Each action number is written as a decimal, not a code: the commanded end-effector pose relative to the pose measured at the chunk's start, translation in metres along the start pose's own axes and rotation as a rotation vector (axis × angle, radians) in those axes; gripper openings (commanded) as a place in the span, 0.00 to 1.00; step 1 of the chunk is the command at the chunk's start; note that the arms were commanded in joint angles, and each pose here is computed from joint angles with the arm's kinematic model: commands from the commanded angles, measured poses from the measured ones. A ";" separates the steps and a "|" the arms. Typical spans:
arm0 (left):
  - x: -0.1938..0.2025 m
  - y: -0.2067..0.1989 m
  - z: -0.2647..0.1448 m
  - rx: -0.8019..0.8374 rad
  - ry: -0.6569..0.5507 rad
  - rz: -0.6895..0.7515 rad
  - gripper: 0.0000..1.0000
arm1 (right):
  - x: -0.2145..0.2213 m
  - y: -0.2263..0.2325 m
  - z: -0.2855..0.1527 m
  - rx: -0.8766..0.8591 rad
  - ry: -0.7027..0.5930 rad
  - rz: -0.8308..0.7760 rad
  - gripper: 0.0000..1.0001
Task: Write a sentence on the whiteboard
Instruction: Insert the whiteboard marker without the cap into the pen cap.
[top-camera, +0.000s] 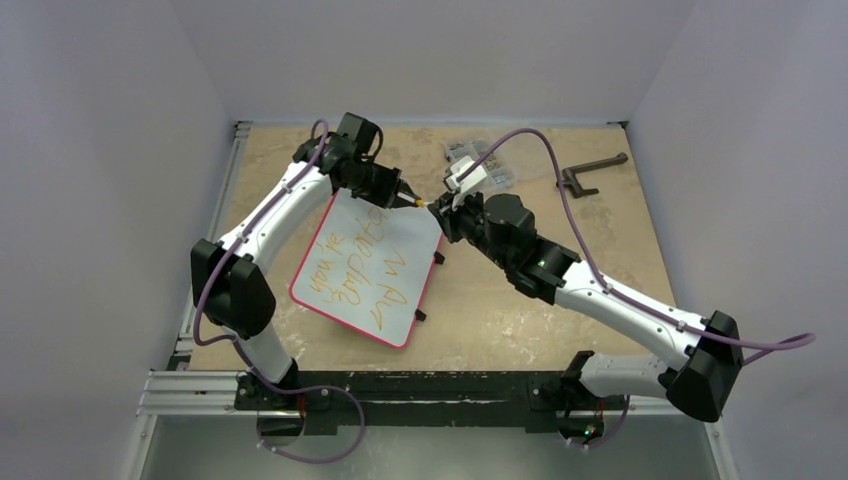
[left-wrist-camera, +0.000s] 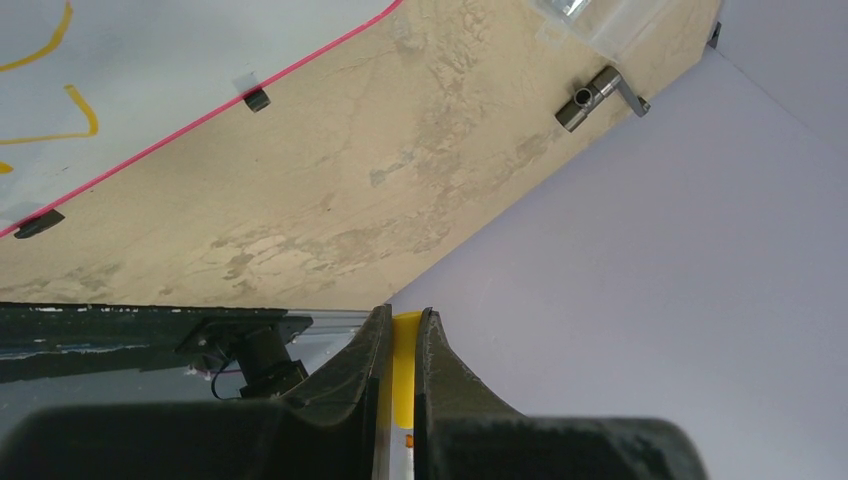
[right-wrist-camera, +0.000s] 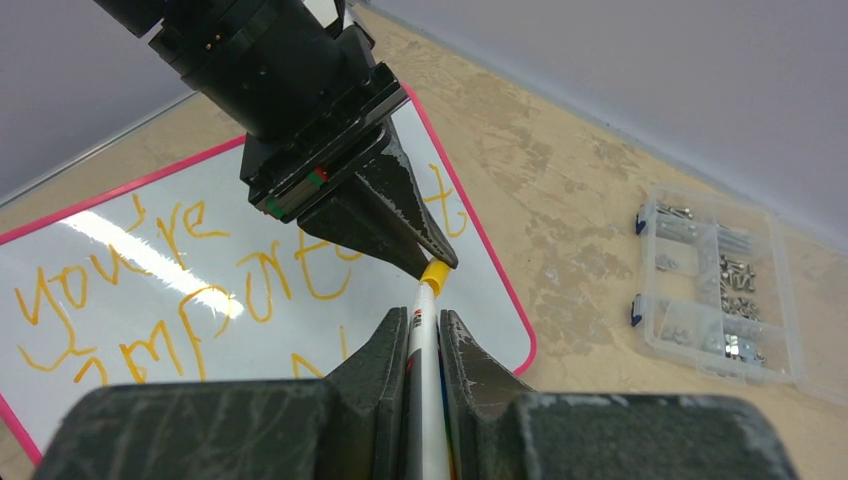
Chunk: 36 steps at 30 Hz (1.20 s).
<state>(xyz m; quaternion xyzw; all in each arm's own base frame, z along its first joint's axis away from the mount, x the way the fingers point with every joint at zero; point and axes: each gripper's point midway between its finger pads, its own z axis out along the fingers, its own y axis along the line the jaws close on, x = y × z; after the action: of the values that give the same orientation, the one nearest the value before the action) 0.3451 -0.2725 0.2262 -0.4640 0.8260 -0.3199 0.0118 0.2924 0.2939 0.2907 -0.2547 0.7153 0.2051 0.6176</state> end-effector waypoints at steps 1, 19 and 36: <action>0.004 -0.012 -0.016 0.061 0.017 0.000 0.00 | -0.026 -0.007 -0.008 0.031 -0.074 0.025 0.00; 0.003 -0.012 -0.019 0.070 0.014 -0.005 0.00 | -0.016 -0.005 0.003 0.037 -0.052 0.029 0.00; 0.003 -0.011 -0.026 0.070 0.007 -0.006 0.00 | -0.006 -0.007 0.018 0.068 -0.023 0.021 0.00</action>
<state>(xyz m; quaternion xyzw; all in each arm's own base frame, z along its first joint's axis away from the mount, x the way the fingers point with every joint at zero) 0.3459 -0.2702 0.2284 -0.4652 0.8237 -0.3239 0.0134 0.3041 0.2989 0.2774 -0.2415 0.7256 0.1922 0.6150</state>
